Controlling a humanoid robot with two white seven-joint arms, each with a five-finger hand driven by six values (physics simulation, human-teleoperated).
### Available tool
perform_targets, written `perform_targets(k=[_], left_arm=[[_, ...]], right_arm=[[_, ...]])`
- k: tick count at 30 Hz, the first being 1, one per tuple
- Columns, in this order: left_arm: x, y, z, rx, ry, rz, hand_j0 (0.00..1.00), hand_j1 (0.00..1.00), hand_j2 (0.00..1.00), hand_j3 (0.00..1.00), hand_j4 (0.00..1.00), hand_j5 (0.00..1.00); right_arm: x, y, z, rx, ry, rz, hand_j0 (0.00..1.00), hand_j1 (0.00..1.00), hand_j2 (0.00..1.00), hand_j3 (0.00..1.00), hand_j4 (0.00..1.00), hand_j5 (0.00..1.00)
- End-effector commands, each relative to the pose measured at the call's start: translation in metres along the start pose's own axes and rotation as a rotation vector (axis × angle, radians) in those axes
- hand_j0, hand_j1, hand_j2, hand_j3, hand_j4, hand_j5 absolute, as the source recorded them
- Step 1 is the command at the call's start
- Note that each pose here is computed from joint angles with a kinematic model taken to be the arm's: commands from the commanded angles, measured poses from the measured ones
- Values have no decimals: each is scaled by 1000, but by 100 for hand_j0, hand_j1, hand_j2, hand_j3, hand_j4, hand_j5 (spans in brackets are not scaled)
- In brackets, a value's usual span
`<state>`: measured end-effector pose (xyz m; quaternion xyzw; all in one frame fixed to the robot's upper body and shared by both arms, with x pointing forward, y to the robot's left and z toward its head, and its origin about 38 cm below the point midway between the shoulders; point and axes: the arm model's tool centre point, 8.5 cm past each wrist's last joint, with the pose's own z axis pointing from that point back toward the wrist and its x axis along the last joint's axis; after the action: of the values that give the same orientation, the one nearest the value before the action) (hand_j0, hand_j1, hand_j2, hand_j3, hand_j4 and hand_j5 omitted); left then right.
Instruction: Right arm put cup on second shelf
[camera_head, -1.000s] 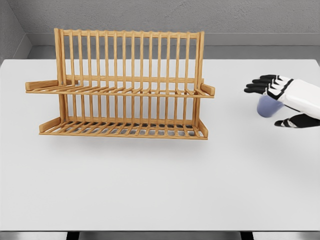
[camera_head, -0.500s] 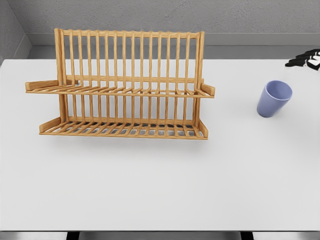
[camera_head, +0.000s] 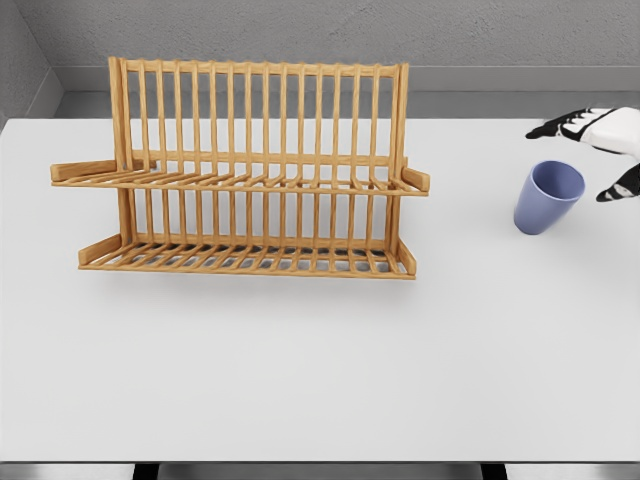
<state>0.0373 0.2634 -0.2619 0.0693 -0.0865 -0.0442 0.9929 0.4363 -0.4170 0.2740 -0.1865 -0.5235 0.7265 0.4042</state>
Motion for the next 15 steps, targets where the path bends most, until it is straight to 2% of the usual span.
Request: perform_targets(k=[1, 3, 15], left_arm=[[0, 0, 0, 0, 0, 0, 100, 100, 100, 100, 100, 100], [0, 0, 0, 0, 0, 0, 100, 100, 100, 100, 100, 100], [0, 0, 0, 0, 0, -1, 100, 100, 100, 100, 100, 100]], right_arm=[[-9, 17, -6, 28, 16, -47, 100, 100, 100, 100, 100, 100], [-14, 25, -8, 44, 26, -66, 100, 100, 100, 100, 100, 100], [-27, 32, -31, 72, 51, -98, 100, 100, 100, 100, 100, 100]])
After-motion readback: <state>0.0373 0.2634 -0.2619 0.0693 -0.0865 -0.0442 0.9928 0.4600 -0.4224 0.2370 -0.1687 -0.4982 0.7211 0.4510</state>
